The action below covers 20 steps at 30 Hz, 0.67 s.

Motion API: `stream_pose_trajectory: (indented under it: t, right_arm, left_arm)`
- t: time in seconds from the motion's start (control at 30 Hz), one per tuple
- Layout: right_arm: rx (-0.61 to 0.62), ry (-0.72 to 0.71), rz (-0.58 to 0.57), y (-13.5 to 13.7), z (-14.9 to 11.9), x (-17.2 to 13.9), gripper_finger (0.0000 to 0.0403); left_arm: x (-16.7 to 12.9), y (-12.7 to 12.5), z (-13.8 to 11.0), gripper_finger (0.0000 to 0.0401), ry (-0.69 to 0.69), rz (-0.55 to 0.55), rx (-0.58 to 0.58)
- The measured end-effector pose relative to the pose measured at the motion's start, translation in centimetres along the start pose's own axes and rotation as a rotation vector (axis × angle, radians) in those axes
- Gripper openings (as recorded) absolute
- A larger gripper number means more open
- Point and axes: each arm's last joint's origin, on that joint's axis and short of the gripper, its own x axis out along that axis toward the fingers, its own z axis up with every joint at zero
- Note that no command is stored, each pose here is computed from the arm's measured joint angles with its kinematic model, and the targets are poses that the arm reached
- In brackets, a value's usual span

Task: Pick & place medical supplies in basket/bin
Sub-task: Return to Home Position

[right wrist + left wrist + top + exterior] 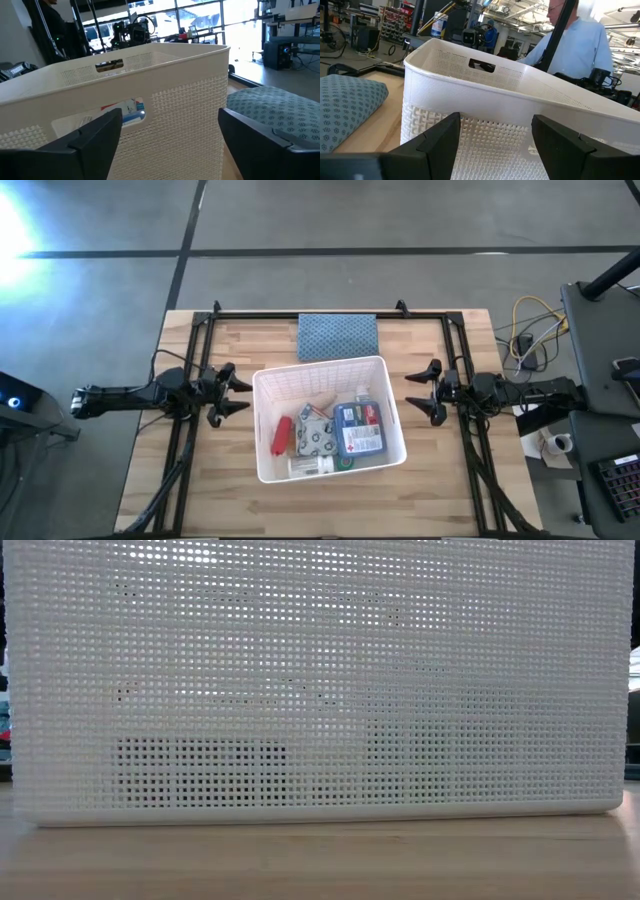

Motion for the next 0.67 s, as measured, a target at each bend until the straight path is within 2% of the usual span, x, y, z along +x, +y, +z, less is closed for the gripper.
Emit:
stream_pose_trajectory:
  t: [0.67]
  right_arm:
    - [0.000,0.000,0.000,0.00,0.00,0.00,0.0319]
  left_arm:
    - [0.00,0.00,0.00,0.0228,0.000,0.000,0.000]
